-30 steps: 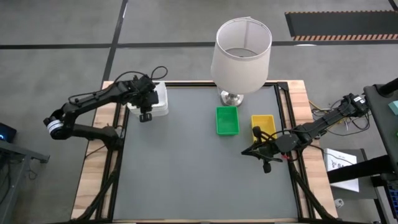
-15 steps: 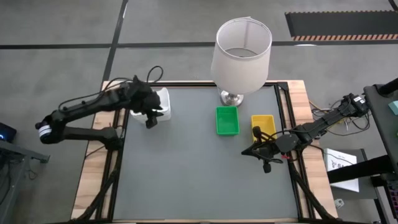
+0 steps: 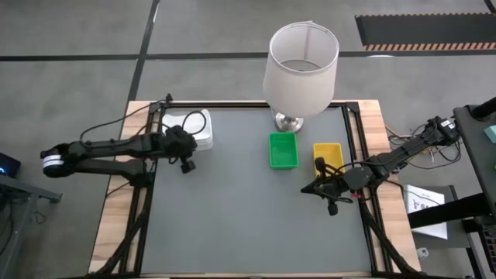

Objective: Stack baskets by color
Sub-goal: Return to Home Position

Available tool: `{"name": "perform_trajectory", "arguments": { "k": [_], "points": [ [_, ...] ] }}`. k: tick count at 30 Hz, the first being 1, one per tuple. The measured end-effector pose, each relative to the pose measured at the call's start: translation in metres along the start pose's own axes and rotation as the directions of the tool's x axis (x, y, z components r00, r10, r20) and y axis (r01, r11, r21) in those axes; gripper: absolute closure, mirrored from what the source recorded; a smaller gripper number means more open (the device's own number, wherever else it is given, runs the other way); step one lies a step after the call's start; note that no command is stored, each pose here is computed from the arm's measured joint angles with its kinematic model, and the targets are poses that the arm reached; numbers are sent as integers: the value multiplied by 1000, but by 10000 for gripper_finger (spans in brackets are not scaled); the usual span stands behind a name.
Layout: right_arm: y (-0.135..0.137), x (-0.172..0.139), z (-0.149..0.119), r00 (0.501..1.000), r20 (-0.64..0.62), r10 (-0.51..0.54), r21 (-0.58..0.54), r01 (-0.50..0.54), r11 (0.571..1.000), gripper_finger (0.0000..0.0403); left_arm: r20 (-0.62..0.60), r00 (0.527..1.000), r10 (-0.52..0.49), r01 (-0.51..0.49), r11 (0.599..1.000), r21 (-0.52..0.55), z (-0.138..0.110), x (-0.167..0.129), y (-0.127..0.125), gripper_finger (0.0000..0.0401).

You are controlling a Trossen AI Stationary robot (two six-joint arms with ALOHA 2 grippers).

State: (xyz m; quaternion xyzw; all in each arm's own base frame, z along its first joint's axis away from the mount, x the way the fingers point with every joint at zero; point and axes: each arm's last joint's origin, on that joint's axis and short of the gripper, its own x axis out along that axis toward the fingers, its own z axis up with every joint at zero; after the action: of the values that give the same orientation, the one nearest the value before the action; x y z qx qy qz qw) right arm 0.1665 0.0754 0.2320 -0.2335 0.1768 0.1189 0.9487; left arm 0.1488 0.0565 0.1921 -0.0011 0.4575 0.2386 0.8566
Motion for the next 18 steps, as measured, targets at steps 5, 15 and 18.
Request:
{"name": "perform_trajectory", "arguments": {
  "k": [5, 15, 18],
  "points": [
    [-1, 0, 1, 1000, 14, -6, 0, 6, 1000, 394, -72, 992, 107, -114, 988, -99, -1, 11, 8, 398],
    [-1, 0, 1, 1000, 11, -5, 5, 5, 1000, 394, -213, 958, 191, -234, 951, -200, -7, 32, 16, 398],
    [-1, 0, 1, 1000, 11, -5, 4, 5, 1000, 394, -134, 984, 114, -144, 960, -238, 6, 33, 15, 397]
  ]
}}
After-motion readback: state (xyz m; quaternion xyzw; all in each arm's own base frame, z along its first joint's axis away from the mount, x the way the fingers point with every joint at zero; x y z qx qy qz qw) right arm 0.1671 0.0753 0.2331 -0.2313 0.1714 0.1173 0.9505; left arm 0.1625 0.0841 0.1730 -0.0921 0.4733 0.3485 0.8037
